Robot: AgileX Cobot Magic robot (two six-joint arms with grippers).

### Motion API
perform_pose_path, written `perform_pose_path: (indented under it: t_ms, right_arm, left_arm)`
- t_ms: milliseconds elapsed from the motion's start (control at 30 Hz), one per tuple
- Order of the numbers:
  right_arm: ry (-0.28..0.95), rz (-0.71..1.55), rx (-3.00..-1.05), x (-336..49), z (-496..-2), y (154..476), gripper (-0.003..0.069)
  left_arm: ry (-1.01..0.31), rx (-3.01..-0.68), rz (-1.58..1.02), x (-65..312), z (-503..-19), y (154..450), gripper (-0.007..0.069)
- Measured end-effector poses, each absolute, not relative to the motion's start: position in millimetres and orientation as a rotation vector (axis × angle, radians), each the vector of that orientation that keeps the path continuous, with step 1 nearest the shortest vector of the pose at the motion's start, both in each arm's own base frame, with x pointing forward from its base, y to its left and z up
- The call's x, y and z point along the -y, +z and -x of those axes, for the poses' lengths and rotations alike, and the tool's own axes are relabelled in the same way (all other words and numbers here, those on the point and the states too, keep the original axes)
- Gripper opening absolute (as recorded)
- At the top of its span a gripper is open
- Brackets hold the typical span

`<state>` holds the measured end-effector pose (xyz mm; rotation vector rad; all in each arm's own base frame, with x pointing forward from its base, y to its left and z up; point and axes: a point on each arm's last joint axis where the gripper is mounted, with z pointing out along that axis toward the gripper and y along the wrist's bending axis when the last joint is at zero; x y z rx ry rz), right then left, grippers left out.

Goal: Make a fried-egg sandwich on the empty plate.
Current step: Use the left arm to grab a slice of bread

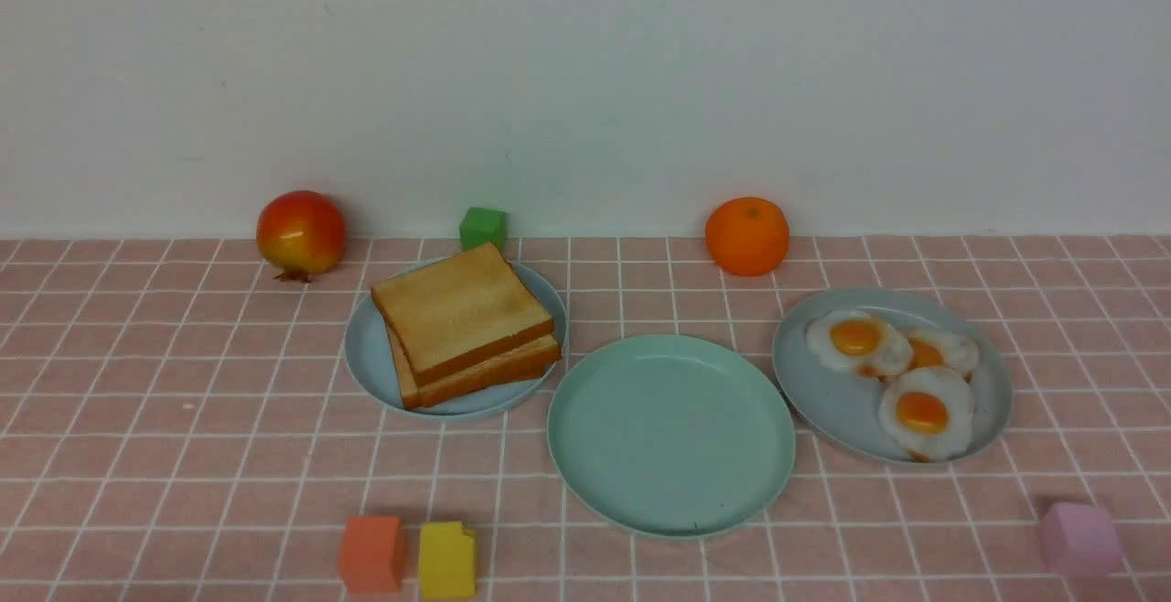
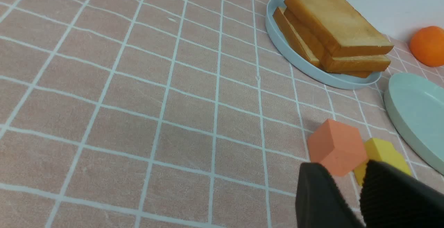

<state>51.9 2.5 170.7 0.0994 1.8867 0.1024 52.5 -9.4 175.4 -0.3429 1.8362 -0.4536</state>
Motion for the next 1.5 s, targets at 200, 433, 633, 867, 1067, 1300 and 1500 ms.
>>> perform_pose_path:
  t_ms: [200, 433, 633, 867, 1067, 1300, 1500]
  right_arm:
    - [0.102, -0.099, -1.887, -2.5, -51.9, 170.7, 0.0242]
    - [0.102, -0.099, -1.887, -2.5, -51.9, 170.7, 0.0242]
    - [0.102, -0.099, -1.887, -2.5, -51.9, 170.7, 0.0242]
    - [0.102, -0.099, -1.887, -2.5, -51.9, 170.7, 0.0242]
    - [0.103, -0.099, -1.887, -2.5, -51.9, 170.7, 0.0242]
    - [0.101, -0.099, -1.887, -2.5, -51.9, 170.7, 0.0242]
    - [0.102, -0.099, -1.887, -2.5, -51.9, 170.7, 0.0242]
  left_arm:
    - [-0.454, -1.837, 0.343, 9.4, -52.4, 175.4, 0.024]
    - [-0.454, -1.837, 0.343, 9.4, -52.4, 175.4, 0.024]
    - [-0.454, -1.837, 0.343, 9.4, -52.4, 175.4, 0.024]
    - [-0.454, -1.837, 0.343, 9.4, -52.4, 175.4, 0.024]
    - [-0.53, -1.785, 0.406, 10.3, -53.6, 178.1, 0.024]
    - [-0.955, -1.462, 0.778, 8.6, -56.4, 197.5, 0.024]
    - [-0.986, -1.387, 0.749, 8.0, -53.0, 221.7, 0.0174]
